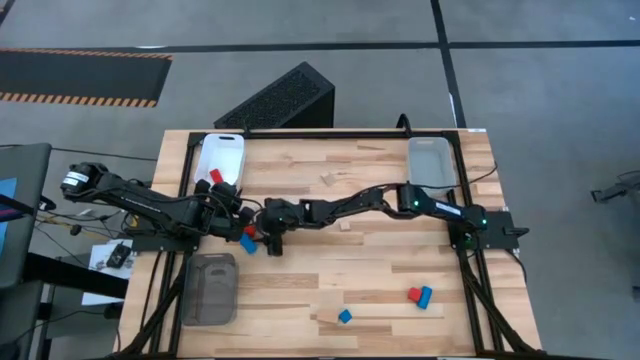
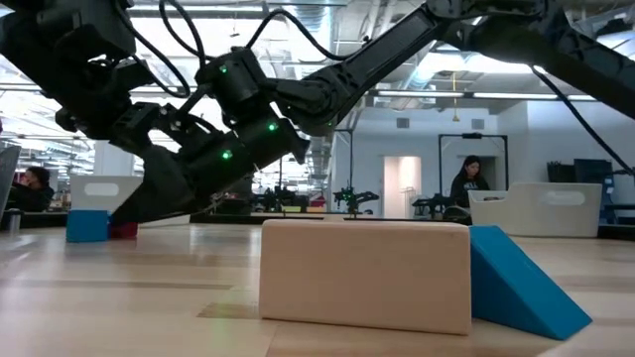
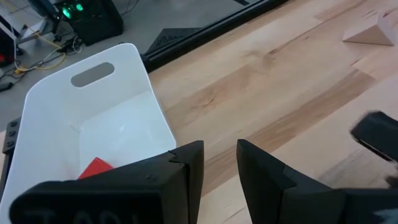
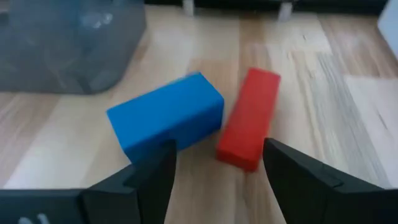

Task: Sort & place blocks by color
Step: Put the top red block into the white bin

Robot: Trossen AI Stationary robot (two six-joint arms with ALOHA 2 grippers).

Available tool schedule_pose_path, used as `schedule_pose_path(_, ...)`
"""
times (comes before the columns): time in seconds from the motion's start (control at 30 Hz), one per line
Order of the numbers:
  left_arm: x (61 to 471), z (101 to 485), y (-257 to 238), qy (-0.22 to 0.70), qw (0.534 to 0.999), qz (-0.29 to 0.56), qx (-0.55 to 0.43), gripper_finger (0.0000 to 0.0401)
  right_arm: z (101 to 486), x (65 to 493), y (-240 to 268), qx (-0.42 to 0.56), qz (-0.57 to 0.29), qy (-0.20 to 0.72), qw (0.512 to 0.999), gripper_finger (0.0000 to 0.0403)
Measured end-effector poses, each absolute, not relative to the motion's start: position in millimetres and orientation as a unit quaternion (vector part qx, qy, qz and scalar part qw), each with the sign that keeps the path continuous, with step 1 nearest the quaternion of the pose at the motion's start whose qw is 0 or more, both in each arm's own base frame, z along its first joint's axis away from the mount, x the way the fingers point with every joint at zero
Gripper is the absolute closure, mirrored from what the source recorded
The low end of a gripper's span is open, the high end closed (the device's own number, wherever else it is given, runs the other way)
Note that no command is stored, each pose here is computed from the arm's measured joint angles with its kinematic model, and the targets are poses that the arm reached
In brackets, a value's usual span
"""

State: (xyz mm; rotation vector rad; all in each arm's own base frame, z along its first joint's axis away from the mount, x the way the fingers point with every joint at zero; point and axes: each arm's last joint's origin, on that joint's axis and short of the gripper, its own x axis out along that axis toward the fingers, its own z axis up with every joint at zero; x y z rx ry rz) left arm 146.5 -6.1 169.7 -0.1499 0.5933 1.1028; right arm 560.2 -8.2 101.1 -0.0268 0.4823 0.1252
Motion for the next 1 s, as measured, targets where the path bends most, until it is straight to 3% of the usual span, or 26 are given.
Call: schedule_pose_path(1.0,147,170,-6,0.273,0.807,0.518,-0.072,0.0314,93,564,-14,-0.012,0.03,0.221,0.975,0.0137)
